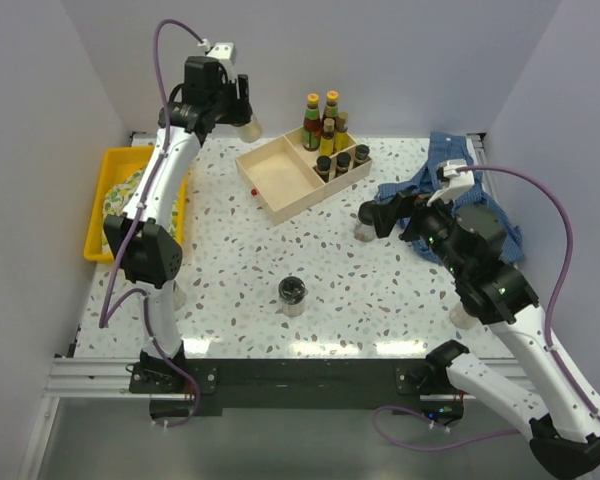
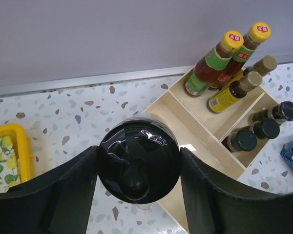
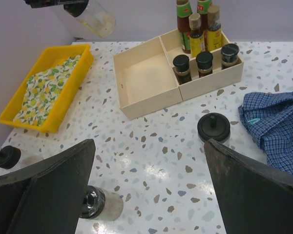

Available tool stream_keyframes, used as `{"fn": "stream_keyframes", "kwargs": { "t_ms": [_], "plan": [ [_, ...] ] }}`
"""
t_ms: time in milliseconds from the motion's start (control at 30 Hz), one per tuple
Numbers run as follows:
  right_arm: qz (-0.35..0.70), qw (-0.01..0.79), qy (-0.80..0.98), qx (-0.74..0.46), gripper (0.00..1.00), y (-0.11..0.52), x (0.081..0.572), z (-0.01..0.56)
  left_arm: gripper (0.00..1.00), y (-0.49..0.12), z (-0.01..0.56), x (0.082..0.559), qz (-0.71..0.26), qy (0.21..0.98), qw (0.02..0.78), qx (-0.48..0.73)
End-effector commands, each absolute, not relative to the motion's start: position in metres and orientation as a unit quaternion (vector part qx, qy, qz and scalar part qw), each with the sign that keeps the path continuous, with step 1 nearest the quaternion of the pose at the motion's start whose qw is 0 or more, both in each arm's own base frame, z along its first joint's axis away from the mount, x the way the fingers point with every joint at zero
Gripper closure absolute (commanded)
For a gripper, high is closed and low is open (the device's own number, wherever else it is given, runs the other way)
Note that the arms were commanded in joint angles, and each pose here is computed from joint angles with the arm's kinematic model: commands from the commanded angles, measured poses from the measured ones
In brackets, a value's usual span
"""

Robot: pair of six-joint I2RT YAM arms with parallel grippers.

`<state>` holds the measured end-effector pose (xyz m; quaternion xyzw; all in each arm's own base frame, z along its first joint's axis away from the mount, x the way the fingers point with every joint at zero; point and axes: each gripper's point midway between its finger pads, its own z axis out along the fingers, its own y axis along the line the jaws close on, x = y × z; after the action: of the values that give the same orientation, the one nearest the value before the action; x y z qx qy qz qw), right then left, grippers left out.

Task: Organize the condiment bottles
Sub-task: Pick up the bottle from the center of the board, then place the bottle in the storage box.

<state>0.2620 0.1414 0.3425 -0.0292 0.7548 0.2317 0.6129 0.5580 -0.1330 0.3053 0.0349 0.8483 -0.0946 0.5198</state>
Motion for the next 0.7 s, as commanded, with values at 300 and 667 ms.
{"fn": "stream_keyframes", "kwargs": {
  "t_ms": [300,667],
  "plan": [
    [0.235,0.647,0.725,-0.012,0.02,0.141,0.274,0.358,1.00,-0.198,0.235,0.605,-0.147,0.839,0.517,0.080],
    [0.206,0.654,0.728,-0.016,0.01,0.143,0.294,0.358,0.84,-0.214,0.179,0.637,-0.146,0.838,0.520,0.075]
  ]
}}
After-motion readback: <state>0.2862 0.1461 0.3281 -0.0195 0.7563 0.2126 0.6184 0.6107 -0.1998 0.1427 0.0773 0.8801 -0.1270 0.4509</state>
